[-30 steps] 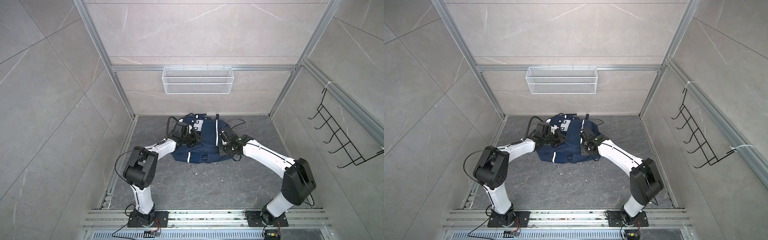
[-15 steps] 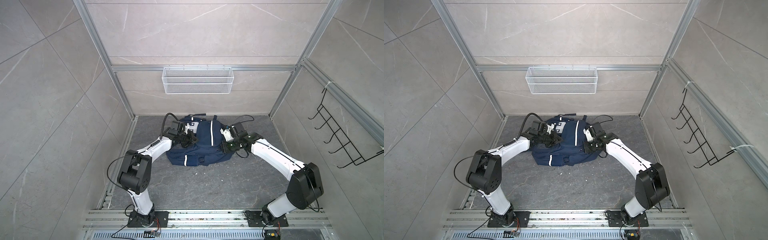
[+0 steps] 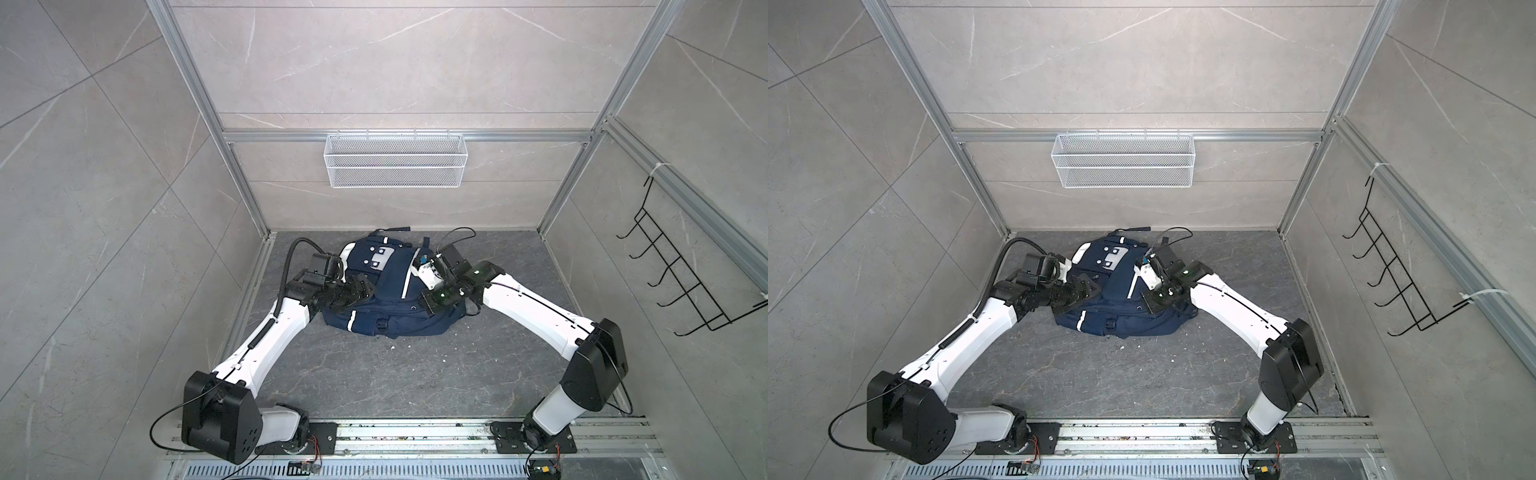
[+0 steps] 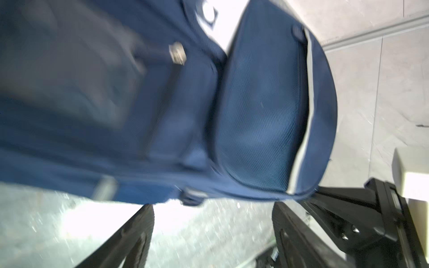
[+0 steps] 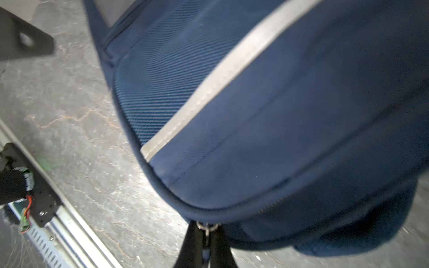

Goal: Pack books, pencil case, and school supplies into a backpack
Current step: Zip the student bag at the center of the table.

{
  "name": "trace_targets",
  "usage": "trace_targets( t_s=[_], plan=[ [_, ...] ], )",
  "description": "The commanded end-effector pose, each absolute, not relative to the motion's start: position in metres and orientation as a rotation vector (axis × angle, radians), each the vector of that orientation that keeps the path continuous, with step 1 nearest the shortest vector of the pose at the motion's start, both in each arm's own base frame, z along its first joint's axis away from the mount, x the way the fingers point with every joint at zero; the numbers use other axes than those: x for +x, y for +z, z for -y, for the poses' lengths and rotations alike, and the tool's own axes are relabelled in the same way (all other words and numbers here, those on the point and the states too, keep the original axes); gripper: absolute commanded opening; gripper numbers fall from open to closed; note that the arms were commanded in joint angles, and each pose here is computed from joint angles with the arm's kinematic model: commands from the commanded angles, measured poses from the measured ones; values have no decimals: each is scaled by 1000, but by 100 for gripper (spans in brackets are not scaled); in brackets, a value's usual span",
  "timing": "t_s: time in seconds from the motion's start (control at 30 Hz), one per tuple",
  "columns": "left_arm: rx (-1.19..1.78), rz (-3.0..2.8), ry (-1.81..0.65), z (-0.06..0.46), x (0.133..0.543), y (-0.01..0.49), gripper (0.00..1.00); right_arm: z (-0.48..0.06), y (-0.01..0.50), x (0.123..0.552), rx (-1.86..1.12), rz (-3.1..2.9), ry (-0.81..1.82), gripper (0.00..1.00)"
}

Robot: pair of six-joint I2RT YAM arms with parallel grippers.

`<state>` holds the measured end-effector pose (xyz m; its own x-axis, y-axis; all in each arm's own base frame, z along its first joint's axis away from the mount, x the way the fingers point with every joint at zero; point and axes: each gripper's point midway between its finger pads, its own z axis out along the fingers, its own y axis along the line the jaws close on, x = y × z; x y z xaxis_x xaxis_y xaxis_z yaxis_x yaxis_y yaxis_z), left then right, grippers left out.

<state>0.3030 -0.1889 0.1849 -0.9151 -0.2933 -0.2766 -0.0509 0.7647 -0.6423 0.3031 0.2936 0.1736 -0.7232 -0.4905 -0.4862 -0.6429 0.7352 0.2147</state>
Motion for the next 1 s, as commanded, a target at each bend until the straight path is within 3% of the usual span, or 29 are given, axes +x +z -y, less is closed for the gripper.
trace_targets(
  t_s=[0.0, 0.13, 0.23, 0.3, 0.5, 0.97],
  plan=[
    [-330, -2668, -1029, 207, 283, 176, 80, -342, 195, 286, -1009, -2429, 672, 0],
    [-382, -2583, -1154, 221, 293, 177, 77, -377, 195, 264, -1106, -2399, 739, 0],
    [-392, -2597, -1145, 221, 295, 171, 68, -394, 196, 260, -1084, -2390, 808, 0],
    [-410, -2602, -1134, 219, 296, 168, 55, -400, 199, 259, -1061, -2385, 851, 0],
    [-467, -2574, -1100, 207, 301, 166, 0, -391, 190, 263, -1012, -2432, 785, 0],
    [-398, -2636, -924, 162, 305, 161, 0, -254, 167, 313, -714, -2625, 339, 0]
  ],
)
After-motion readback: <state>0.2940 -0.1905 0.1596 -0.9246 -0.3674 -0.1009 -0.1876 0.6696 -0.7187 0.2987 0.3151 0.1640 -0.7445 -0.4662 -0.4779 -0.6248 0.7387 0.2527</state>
